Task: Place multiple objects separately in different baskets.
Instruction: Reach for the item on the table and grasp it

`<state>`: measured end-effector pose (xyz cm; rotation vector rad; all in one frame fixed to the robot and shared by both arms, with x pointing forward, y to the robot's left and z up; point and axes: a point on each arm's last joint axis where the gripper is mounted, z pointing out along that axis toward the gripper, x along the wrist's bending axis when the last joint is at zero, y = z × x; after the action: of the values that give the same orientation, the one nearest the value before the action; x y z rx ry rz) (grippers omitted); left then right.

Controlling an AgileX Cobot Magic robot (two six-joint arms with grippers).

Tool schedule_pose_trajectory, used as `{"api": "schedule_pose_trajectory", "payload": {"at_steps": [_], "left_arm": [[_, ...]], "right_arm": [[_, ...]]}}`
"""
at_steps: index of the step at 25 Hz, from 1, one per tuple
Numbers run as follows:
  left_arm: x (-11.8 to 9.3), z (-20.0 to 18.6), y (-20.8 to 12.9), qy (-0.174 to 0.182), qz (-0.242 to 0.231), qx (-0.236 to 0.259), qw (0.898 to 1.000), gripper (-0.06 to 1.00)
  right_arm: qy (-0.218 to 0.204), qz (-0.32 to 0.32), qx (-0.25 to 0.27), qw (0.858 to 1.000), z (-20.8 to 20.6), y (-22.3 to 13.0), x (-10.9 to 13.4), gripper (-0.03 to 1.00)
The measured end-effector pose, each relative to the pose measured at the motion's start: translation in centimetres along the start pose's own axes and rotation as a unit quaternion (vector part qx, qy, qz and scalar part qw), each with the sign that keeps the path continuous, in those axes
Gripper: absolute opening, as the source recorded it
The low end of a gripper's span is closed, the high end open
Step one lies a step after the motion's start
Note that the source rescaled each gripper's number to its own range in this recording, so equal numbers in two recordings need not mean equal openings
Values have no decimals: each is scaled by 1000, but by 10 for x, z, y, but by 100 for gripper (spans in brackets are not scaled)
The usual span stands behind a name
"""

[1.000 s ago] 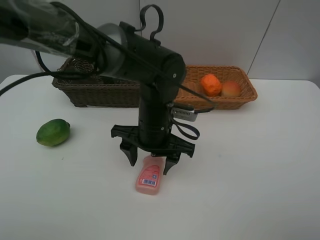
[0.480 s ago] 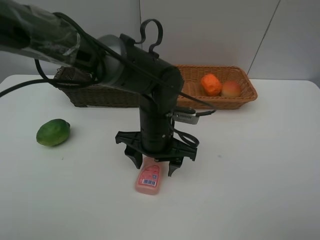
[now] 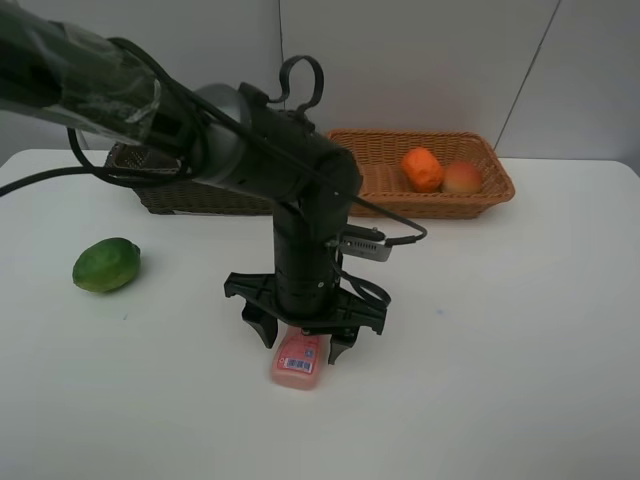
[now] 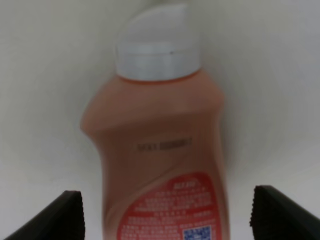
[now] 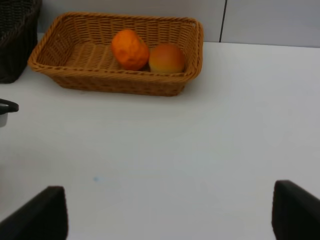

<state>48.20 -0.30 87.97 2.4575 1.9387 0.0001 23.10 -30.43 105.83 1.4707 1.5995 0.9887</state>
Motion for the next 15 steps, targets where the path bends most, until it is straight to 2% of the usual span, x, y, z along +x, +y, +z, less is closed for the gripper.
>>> {"api": "schedule_pose_trajectory", "payload": {"at_steps": [15], "left_arm": [[-2, 2, 2, -17, -2, -19, 1000, 88]], "right_arm": [[0, 0, 0, 1000, 0, 0, 0, 66]]}}
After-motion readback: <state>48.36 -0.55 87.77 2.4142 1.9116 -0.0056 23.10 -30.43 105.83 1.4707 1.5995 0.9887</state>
